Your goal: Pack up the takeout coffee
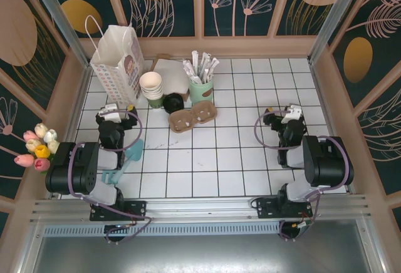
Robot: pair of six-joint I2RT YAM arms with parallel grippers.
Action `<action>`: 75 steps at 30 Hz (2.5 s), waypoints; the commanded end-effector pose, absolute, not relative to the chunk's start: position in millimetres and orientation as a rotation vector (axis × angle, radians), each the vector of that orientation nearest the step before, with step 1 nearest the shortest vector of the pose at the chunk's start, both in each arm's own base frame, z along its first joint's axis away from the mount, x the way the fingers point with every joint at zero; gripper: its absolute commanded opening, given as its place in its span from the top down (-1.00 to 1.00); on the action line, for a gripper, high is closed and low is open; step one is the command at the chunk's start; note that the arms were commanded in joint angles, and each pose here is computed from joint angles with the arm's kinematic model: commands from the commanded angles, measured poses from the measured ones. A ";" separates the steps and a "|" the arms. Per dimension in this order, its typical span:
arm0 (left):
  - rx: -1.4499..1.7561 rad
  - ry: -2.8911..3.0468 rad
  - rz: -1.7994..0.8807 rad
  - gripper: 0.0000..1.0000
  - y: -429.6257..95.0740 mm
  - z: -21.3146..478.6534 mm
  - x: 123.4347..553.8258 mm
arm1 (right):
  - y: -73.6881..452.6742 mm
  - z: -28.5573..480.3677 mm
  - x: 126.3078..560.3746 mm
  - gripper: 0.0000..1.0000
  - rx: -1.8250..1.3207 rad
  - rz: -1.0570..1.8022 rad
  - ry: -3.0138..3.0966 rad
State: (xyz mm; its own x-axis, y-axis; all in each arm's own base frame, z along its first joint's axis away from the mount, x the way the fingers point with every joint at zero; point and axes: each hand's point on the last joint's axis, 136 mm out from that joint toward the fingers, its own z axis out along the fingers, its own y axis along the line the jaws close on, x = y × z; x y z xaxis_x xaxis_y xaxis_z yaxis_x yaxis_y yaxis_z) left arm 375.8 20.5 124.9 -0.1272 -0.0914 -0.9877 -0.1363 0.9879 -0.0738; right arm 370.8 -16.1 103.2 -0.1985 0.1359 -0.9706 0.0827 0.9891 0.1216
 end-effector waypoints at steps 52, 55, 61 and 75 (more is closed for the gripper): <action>-0.756 1.629 -0.033 -0.97 40.2 235.8 329.4 | 42.4 226.1 377.5 -0.98 0.260 0.374 1.731; -0.895 1.760 -0.231 -0.98 18.6 220.7 331.3 | 46.0 228.6 372.6 -0.98 0.523 0.595 1.699; -0.929 1.923 -0.632 -0.97 -42.3 210.0 353.8 | 90.2 225.8 372.6 -0.96 0.568 0.800 1.734; -0.737 2.251 -0.379 -0.72 -54.1 204.7 405.4 | 184.7 267.7 373.9 -0.98 0.354 1.056 1.933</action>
